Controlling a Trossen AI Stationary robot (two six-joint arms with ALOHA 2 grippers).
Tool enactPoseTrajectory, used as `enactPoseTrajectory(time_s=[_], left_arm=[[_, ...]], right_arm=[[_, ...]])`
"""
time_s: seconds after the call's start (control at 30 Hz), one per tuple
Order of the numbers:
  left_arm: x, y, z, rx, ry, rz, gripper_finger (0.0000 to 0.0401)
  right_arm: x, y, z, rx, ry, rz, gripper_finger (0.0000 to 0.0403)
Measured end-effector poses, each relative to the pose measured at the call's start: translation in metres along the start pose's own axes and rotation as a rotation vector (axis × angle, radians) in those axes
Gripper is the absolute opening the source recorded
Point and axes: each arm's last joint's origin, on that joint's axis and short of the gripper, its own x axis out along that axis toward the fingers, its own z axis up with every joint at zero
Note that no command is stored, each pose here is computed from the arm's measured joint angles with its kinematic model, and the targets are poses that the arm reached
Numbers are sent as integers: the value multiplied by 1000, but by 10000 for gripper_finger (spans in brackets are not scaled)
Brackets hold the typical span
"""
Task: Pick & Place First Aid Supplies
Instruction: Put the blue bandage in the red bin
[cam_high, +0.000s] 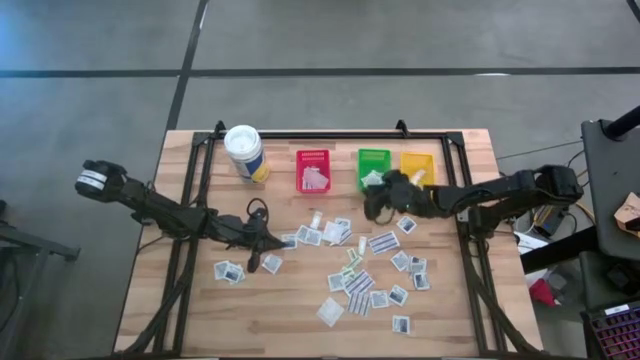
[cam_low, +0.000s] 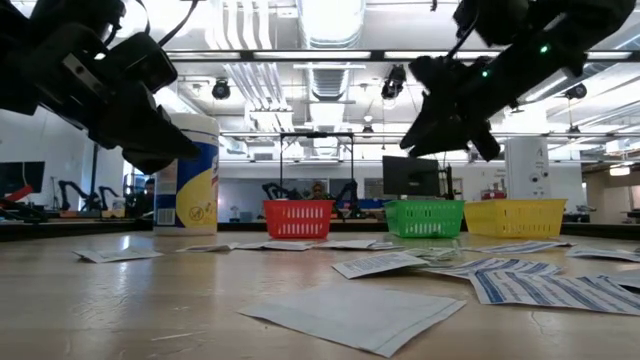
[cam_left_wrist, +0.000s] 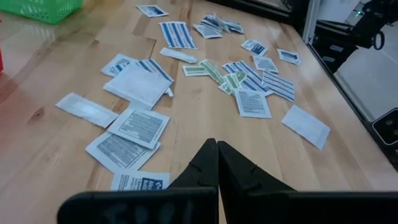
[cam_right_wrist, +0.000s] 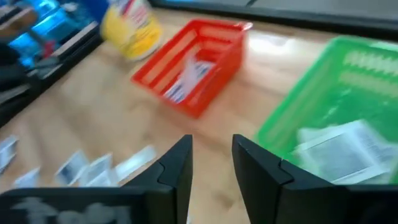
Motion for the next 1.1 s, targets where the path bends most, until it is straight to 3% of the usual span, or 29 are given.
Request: enactPoseTrajectory(time_s=[0.27,0.57,0.8,1.1], left_arm=[[0,-5,-4,-24,27,-14,0],[17,-20,-4,0,62,0,0],[38,-22,-1,78,50,150,0],[61,-23,-2,171,96,179,0]], right_arm=[[-23,37,-19,-2,-49,186,89],[-37,51,-37,30,-61,213,71],[-27,59,-60,76,-28,237,72],[-15,61,-87,128,33,218,62]])
